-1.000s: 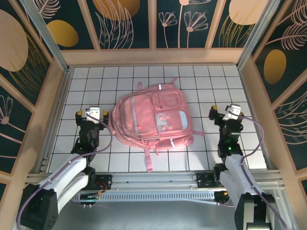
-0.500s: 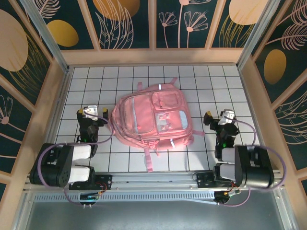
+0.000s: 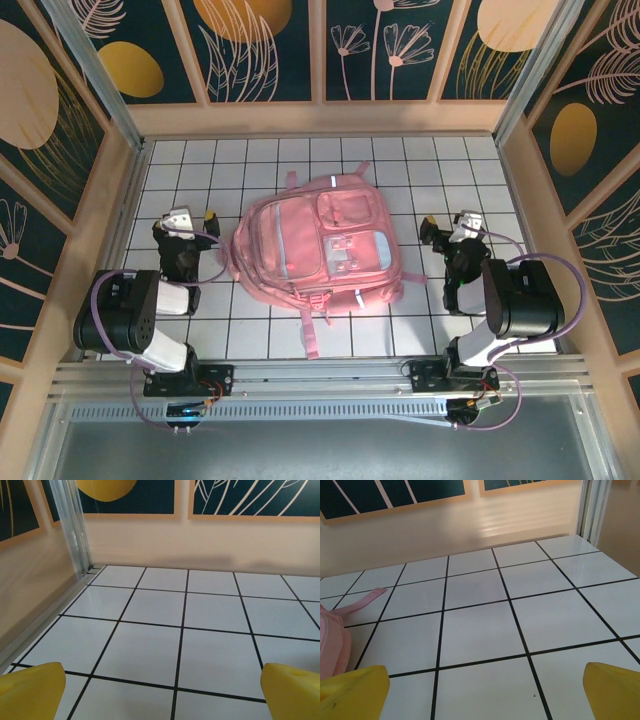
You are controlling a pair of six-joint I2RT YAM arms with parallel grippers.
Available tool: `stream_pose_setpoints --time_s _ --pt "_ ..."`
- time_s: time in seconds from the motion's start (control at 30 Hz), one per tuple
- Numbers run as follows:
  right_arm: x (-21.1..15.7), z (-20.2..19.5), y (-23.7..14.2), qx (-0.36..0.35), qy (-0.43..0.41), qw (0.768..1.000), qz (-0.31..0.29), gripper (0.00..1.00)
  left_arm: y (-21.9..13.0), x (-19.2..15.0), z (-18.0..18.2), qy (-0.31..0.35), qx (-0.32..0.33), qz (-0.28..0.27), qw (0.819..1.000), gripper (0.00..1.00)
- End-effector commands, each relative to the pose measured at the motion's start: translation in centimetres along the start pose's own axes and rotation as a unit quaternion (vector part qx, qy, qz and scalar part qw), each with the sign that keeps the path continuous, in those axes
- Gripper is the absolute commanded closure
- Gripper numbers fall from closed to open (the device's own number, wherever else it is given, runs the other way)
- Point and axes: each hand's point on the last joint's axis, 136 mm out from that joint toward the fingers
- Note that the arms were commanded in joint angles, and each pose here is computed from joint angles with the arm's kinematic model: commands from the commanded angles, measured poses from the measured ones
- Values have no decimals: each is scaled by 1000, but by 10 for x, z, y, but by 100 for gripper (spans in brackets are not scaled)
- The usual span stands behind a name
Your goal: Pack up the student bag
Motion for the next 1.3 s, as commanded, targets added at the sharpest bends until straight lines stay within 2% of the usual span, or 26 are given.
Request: stream_pose_setpoints --time_s 0.0,1.27 --pt "17 -2 4 -7 3 999 -32 1 3 4 -3 -20 -15 -5 1000 1" --pt "16 6 6 12 -6 1000 -25 1 0 7 -2 -19 -13 -13 1000 1"
Point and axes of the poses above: each hand's point on the last joint's axis, 136 mm out from that joint toward the fingers, its own y axis out along the fingers, its own z axis along the line the jaws close on, x = y × z, and after that the axes turned 6 degrees about y, right-handed
